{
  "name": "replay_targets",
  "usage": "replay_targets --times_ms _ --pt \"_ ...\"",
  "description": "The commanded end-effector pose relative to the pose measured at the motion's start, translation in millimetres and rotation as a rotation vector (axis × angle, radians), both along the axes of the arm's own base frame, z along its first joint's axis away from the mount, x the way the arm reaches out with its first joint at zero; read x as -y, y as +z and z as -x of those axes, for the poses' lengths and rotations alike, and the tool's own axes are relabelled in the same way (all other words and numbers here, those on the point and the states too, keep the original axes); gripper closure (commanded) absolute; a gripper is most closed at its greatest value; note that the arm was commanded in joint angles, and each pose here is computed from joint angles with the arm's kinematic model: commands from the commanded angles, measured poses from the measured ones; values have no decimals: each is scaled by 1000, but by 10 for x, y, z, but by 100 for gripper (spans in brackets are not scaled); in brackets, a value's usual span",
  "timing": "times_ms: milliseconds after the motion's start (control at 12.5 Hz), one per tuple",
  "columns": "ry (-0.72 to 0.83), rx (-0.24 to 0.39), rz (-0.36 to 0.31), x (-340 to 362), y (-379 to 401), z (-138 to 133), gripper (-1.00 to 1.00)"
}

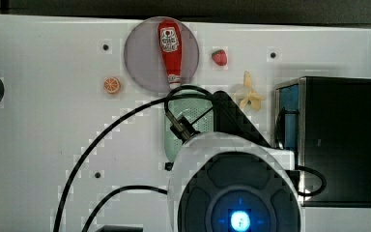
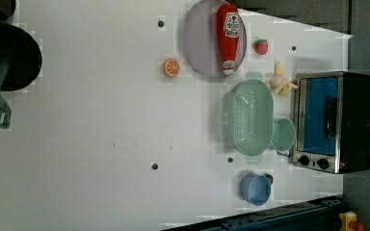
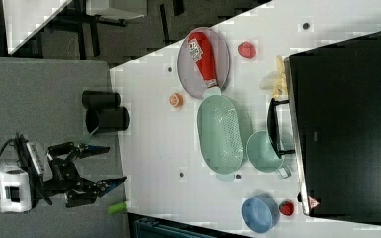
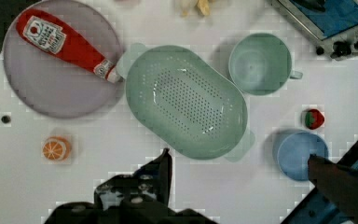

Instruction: Drag strainer left to right.

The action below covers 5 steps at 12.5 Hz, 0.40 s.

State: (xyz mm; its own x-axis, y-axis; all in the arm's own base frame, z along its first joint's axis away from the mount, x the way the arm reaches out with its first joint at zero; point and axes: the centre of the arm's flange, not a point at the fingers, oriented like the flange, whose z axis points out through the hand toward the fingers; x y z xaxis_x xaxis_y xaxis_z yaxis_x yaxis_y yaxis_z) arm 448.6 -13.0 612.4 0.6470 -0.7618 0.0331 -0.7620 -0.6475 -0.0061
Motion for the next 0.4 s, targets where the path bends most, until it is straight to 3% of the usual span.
replay_targets --times_ms 80,400 --pt "53 -77 -20 128 -185 -5 -100" --pt "54 -81 -20 118 -198 -13 -100"
